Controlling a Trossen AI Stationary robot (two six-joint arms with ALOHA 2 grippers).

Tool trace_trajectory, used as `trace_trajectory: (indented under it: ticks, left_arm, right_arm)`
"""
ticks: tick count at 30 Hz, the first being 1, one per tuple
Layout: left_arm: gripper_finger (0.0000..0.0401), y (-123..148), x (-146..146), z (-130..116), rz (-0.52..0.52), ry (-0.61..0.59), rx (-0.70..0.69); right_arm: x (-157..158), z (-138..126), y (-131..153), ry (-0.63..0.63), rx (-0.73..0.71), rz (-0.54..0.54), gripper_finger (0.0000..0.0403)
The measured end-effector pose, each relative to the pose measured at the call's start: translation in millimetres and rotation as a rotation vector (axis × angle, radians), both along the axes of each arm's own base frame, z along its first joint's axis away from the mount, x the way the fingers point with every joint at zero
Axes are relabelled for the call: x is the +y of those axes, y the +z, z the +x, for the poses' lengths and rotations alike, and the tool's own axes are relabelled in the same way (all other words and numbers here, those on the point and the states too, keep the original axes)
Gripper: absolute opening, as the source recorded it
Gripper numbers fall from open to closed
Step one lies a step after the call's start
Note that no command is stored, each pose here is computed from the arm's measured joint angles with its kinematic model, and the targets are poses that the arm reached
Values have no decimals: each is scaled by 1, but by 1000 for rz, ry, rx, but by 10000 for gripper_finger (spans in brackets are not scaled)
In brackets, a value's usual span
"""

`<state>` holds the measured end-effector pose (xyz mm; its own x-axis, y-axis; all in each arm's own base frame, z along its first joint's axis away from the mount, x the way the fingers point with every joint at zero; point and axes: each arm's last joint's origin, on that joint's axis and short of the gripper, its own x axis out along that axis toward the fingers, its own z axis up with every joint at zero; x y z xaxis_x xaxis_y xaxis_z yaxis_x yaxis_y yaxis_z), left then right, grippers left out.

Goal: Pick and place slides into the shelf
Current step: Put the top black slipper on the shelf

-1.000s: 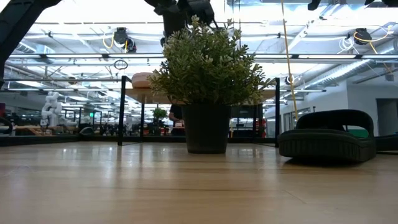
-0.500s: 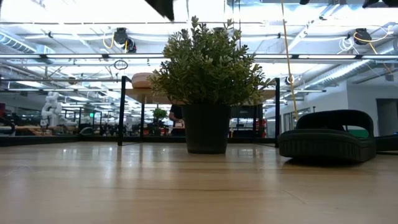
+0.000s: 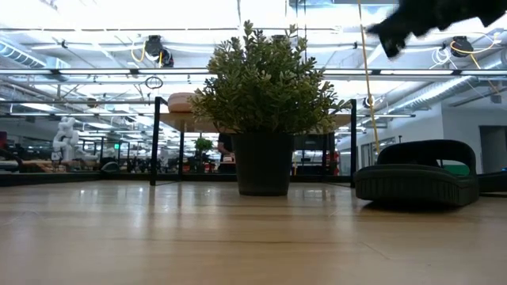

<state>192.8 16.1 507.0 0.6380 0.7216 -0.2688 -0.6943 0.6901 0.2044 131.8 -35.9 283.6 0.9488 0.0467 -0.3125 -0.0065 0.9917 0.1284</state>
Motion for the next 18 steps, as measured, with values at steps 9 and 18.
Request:
trace_trajectory:
  ticks: [9, 18]
  left_arm:
    - [255, 2, -5, -5, -8, -24, -19]
    - [255, -3, -6, 1, -9, -24, 17]
  right_arm:
    - [11, -9, -24, 64, 275, 37, 0]
    - [15, -4, -28, 68, 317, 41, 0]
